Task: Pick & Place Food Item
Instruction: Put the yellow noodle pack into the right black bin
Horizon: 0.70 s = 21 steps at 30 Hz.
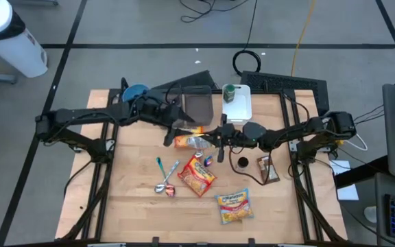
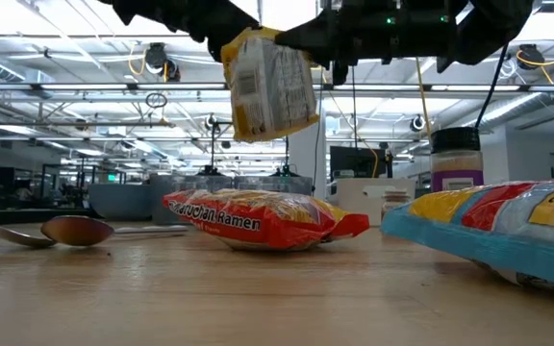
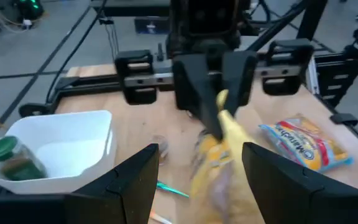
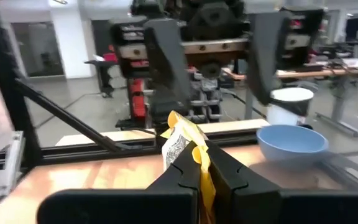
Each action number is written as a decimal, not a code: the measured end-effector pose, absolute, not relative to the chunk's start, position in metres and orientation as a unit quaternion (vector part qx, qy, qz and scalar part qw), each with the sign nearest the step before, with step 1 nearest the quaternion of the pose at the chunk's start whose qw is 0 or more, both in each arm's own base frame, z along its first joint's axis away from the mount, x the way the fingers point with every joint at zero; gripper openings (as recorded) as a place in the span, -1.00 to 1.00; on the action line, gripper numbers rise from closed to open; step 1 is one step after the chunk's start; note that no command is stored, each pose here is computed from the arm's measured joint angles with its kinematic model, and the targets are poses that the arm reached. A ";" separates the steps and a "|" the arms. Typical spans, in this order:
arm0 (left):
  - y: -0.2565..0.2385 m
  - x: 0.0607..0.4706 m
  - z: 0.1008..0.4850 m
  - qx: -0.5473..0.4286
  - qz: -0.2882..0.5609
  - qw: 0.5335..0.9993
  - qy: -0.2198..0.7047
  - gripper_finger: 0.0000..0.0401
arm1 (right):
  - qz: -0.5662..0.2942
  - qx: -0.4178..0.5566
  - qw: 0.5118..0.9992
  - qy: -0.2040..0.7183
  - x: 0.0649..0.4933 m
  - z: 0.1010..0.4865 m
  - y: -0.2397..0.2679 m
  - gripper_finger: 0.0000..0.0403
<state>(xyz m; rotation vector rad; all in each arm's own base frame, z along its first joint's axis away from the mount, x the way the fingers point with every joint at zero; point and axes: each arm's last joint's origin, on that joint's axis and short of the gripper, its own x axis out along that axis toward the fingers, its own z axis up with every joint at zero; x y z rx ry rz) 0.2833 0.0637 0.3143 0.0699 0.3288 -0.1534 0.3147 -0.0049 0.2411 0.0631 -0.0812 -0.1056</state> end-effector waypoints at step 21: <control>0.058 0.266 0.342 0.010 -0.085 0.991 0.100 0.20 | -0.095 0.016 0.993 -0.074 0.314 0.247 -0.016 -1.00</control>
